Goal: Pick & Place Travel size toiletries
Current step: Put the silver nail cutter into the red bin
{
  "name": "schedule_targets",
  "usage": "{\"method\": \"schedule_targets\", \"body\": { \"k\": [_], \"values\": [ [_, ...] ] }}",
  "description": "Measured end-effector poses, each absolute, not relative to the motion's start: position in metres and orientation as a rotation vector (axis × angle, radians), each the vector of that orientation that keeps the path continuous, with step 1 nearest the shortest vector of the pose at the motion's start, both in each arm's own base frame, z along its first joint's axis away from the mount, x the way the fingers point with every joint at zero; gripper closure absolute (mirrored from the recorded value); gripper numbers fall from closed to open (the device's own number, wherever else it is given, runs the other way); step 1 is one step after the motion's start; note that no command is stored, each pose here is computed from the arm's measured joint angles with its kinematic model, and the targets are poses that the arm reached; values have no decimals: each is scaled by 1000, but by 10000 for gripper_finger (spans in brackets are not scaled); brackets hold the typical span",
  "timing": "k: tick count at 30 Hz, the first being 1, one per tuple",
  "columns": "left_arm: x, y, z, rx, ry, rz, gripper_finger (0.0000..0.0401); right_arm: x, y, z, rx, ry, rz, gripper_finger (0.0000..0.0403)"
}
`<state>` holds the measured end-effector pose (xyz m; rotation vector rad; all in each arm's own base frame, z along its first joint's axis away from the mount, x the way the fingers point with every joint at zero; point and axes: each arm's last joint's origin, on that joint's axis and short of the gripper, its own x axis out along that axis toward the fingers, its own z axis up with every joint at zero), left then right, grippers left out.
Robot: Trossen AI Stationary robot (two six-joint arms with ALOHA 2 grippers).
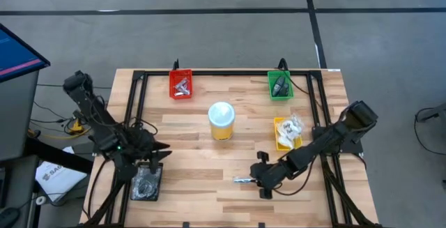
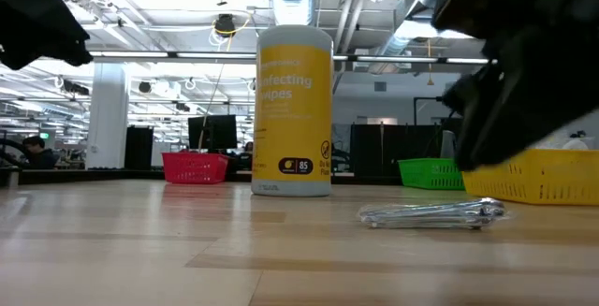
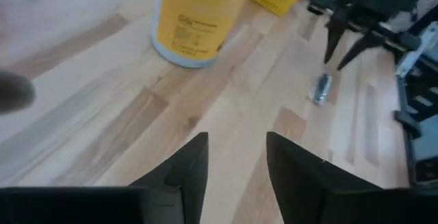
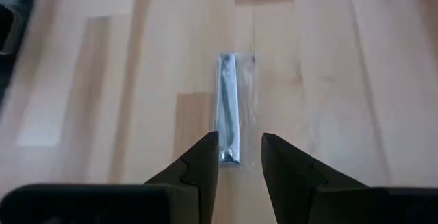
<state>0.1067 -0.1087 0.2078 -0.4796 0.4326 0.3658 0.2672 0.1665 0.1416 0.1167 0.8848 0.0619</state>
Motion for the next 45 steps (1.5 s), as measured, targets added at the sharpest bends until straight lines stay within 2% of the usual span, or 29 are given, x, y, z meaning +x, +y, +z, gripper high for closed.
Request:
{"method": "schedule_targets", "body": {
  "k": [6,22,27,32,45],
  "values": [
    [117,-107,204,-458,427,418,265,273,171,120,141,902,46,300],
    [134,-104,211,-380,392,406,270,273,184,104,139,896,66,300],
    [135,-102,211,-384,390,416,270,274,184,100,149,897,39,318],
    [137,-104,210,-382,394,412,270,274,183,100,149,901,41,359],
    [150,-117,206,-309,376,362,270,284,175,127,100,834,102,359]
  ]
}}
